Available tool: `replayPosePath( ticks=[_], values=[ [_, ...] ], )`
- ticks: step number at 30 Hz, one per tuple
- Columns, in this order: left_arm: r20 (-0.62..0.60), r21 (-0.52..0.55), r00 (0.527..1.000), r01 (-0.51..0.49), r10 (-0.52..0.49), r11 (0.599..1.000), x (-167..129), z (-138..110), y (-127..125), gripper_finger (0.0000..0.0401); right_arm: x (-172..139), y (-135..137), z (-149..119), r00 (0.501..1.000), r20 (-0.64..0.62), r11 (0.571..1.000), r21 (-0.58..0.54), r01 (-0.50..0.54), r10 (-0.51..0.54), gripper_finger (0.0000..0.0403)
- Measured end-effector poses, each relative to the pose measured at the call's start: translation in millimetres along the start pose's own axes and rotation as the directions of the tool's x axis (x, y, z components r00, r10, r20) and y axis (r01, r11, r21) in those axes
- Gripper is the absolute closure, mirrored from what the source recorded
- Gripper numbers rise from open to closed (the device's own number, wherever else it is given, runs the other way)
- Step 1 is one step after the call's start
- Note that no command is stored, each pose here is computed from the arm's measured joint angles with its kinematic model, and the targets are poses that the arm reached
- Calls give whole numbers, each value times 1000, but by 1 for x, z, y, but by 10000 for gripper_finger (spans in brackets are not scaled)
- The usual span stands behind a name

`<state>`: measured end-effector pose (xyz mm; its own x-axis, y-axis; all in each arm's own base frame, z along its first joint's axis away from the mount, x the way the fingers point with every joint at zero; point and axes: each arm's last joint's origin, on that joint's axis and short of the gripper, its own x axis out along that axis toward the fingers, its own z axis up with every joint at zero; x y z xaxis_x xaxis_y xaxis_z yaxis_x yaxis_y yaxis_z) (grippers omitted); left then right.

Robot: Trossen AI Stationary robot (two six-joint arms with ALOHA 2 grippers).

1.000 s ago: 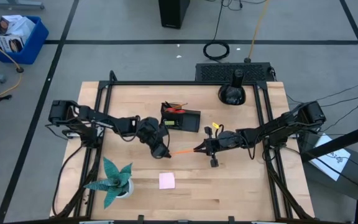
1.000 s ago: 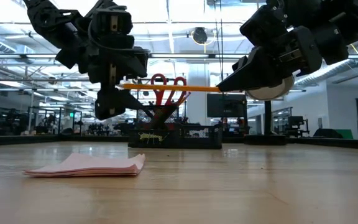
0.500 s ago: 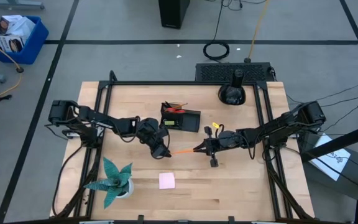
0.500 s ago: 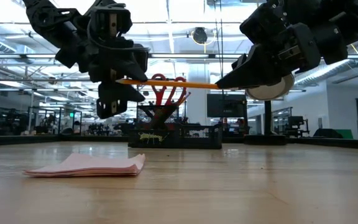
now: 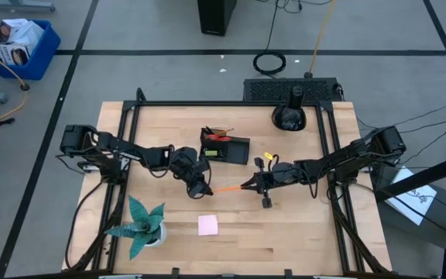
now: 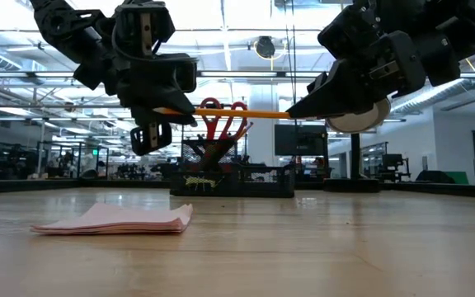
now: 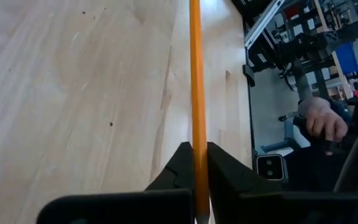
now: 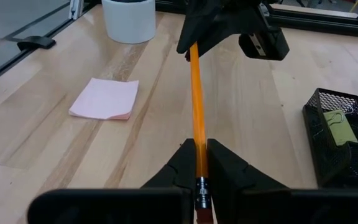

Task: Pick and place office supplies into organizer
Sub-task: Put the orange pencil into the black desk organizer

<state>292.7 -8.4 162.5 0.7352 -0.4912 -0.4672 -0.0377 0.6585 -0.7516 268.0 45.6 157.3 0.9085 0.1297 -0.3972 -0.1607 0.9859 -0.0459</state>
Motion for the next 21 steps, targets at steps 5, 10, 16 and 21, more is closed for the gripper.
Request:
replayPosePath(
  ticks=[5,10,16,21],
  values=[
    [1,-7,1000,-8,8,1000,0,0,0,368,-1,-1,0,999,-7,999,13,42,-42,363],
    [14,56,999,-41,41,998,3,-4,-2,380,-1,-2,0,998,-14,997,57,54,-53,319],
    [24,73,998,-55,53,996,3,-4,-2,381,-9,-2,4,999,-21,990,130,52,-49,264],
    [42,98,996,-77,73,992,4,-4,-3,368,-21,4,27,990,141,985,172,7,-31,235]
  ],
)
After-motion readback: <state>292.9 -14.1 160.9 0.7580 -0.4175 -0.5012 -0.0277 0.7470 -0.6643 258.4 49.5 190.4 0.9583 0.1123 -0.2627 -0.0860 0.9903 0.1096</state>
